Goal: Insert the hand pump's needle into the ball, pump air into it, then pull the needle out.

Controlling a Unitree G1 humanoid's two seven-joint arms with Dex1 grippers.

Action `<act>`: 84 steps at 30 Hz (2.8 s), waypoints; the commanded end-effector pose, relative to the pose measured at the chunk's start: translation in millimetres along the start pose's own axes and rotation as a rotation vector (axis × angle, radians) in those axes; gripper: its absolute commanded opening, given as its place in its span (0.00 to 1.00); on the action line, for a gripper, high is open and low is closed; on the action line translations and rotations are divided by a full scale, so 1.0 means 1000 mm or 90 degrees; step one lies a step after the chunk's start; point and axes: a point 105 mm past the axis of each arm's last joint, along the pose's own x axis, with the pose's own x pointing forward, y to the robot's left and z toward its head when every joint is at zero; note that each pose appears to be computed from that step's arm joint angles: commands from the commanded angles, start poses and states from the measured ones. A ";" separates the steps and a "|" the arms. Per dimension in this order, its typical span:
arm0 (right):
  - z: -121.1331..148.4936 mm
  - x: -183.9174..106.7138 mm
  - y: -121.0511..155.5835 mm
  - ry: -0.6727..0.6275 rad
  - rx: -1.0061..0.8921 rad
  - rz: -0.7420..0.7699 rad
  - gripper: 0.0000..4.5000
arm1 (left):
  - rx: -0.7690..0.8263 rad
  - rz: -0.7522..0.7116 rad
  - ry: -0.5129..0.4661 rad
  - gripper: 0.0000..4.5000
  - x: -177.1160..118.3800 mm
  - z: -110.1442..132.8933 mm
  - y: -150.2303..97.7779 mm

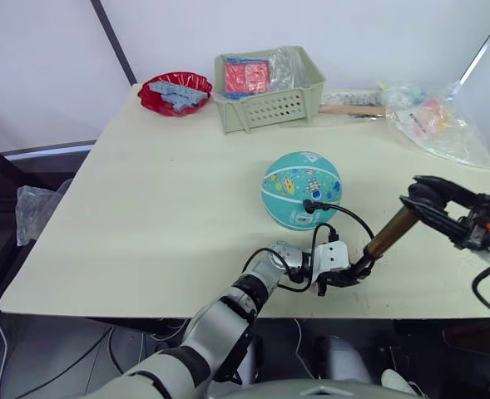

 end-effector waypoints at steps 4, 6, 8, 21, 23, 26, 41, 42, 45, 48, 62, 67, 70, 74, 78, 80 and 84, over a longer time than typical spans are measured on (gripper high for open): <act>0.073 -0.010 -0.010 -0.093 -0.111 -0.032 0.37 | -0.065 -0.033 0.082 0.23 -0.003 -0.040 -0.022; 0.070 -0.009 -0.008 -0.087 -0.099 -0.026 0.37 | -0.065 -0.033 0.082 0.23 -0.003 -0.040 -0.023; 0.055 -0.007 -0.005 -0.064 -0.076 -0.020 0.37 | -0.065 -0.034 0.081 0.23 -0.002 -0.039 -0.023; -0.057 -0.010 0.012 0.019 0.065 -0.055 0.37 | -0.067 -0.030 0.081 0.23 -0.003 -0.041 -0.023; -0.071 -0.010 0.015 0.038 0.068 -0.052 0.37 | -0.067 -0.030 0.081 0.23 -0.004 -0.041 -0.023; -0.092 -0.009 0.021 0.062 0.077 -0.043 0.37 | -0.066 -0.029 0.082 0.23 -0.004 -0.041 -0.022; -0.073 -0.003 0.026 0.026 0.043 -0.048 0.37 | -0.065 -0.028 0.085 0.23 -0.006 -0.042 -0.021; -0.062 -0.003 0.023 0.018 0.032 -0.046 0.37 | -0.064 -0.028 0.085 0.23 -0.006 -0.042 -0.021; -0.033 -0.003 0.018 -0.007 0.006 -0.041 0.37 | -0.065 -0.030 0.085 0.23 -0.006 -0.042 -0.022; -0.006 -0.004 0.010 -0.029 -0.016 -0.044 0.37 | -0.065 -0.032 0.085 0.23 -0.005 -0.042 -0.022; 0.066 -0.010 -0.005 -0.097 -0.054 -0.045 0.37 | -0.064 -0.036 0.082 0.23 -0.003 -0.040 -0.023; 0.031 -0.008 0.002 -0.024 -0.015 -0.033 0.37 | -0.065 -0.036 0.081 0.23 -0.003 -0.040 -0.024; -0.001 -0.008 0.009 0.028 0.017 -0.027 0.37 | -0.065 -0.034 0.082 0.23 -0.003 -0.040 -0.023; -0.025 -0.005 0.016 0.043 0.044 -0.019 0.37 | -0.065 -0.032 0.083 0.23 -0.004 -0.041 -0.022; -0.048 -0.004 0.021 0.056 0.068 -0.021 0.37 | -0.065 -0.032 0.083 0.23 -0.004 -0.041 -0.022; -0.061 -0.005 0.024 0.067 0.078 -0.023 0.37 | -0.066 -0.032 0.084 0.23 -0.005 -0.041 -0.022; -0.093 -0.008 0.032 0.098 0.097 -0.028 0.37 | -0.066 -0.031 0.084 0.23 -0.005 -0.041 -0.022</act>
